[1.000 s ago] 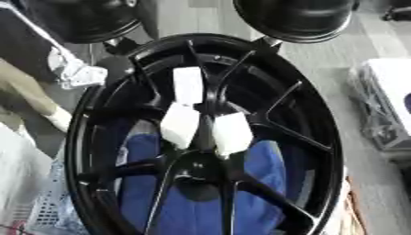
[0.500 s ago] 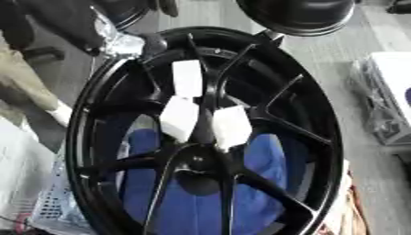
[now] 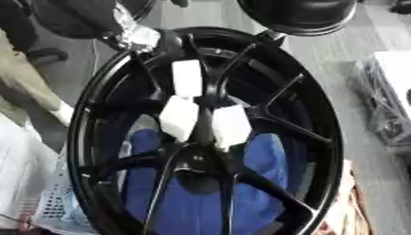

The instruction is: Pull the pin out of the wheel hub.

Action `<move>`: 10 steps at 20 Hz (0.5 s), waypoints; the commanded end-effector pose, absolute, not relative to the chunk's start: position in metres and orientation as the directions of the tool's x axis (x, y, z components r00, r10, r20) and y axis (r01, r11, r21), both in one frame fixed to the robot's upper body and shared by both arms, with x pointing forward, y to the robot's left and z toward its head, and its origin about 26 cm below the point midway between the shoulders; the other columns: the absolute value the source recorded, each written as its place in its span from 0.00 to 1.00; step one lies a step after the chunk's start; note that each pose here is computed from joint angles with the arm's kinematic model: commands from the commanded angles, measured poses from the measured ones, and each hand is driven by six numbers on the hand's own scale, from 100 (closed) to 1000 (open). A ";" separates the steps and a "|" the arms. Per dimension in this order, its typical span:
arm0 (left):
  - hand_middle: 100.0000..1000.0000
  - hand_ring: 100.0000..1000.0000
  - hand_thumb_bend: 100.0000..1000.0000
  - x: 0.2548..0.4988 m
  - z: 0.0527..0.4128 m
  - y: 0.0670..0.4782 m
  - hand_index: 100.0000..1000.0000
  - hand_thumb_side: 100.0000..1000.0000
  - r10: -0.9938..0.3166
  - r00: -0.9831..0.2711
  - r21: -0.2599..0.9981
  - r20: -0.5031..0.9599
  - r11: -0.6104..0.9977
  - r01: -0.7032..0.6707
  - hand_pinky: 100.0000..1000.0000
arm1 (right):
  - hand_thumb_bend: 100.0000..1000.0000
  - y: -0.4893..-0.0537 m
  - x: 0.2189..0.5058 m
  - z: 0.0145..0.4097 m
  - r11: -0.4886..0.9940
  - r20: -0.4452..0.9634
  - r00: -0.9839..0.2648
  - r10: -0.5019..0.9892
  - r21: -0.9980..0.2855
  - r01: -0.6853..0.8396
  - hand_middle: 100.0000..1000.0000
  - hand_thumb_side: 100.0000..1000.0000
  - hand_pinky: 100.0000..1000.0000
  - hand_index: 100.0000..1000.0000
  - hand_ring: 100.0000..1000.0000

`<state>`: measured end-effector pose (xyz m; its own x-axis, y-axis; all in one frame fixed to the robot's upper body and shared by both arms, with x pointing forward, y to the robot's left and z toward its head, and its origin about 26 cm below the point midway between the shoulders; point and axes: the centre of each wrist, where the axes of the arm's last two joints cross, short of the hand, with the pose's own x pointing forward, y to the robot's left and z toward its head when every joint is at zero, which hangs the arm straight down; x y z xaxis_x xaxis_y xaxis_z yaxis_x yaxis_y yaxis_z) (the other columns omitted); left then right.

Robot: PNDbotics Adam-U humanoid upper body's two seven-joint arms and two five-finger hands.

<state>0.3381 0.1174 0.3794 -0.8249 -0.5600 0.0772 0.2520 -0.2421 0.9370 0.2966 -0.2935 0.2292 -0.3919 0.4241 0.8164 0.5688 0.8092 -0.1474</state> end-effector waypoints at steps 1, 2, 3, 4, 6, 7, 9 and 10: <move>0.76 0.85 0.33 0.338 0.384 0.112 0.82 0.51 -0.572 -0.817 0.933 0.070 -0.252 0.257 0.99 | 0.00 -0.294 0.295 0.237 0.797 0.799 -0.406 0.445 -0.146 0.585 0.49 0.68 0.53 0.60 0.55; 0.76 0.85 0.35 0.340 0.381 0.110 0.82 0.52 -0.574 -0.815 0.929 0.072 -0.258 0.264 0.99 | 0.00 -0.293 0.295 0.237 0.798 0.798 -0.407 0.444 -0.146 0.585 0.49 0.68 0.53 0.60 0.55; 0.76 0.86 0.37 0.342 0.378 0.109 0.82 0.54 -0.576 -0.814 0.926 0.072 -0.264 0.269 1.00 | 0.00 -0.293 0.295 0.237 0.798 0.798 -0.407 0.444 -0.145 0.585 0.49 0.68 0.53 0.60 0.55; 0.76 0.86 0.37 0.343 0.375 0.107 0.82 0.54 -0.577 -0.813 0.923 0.072 -0.271 0.274 1.00 | 0.00 -0.293 0.295 0.237 0.798 0.798 -0.409 0.443 -0.143 0.585 0.49 0.68 0.53 0.60 0.55; 0.76 0.85 0.39 0.347 0.370 0.105 0.82 0.55 -0.579 -0.812 0.916 0.075 -0.282 0.285 1.00 | 0.00 -0.293 0.295 0.237 0.798 0.798 -0.411 0.442 -0.141 0.586 0.49 0.68 0.53 0.60 0.55; 0.76 0.85 0.39 0.348 0.368 0.104 0.82 0.56 -0.581 -0.810 0.913 0.076 -0.286 0.291 1.00 | 0.00 -0.293 0.295 0.238 0.798 0.797 -0.412 0.442 -0.139 0.586 0.49 0.68 0.53 0.60 0.55; 0.76 0.86 0.41 0.353 0.363 0.102 0.82 0.57 -0.586 -0.807 0.906 0.081 -0.293 0.304 1.00 | 0.00 -0.292 0.295 0.239 0.798 0.795 -0.416 0.442 -0.136 0.587 0.48 0.68 0.53 0.60 0.55; 0.76 0.86 0.41 0.354 0.361 0.101 0.82 0.59 -0.587 -0.805 0.903 0.083 -0.298 0.309 1.00 | 0.00 -0.292 0.295 0.239 0.798 0.793 -0.418 0.443 -0.136 0.587 0.48 0.68 0.53 0.60 0.55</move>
<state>0.3556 0.1013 0.3535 -0.8066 -0.5825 0.1007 0.3243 -0.2935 0.8993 0.2971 -0.2919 0.2301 -0.4021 0.4216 0.8127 0.5681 0.8110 -0.1396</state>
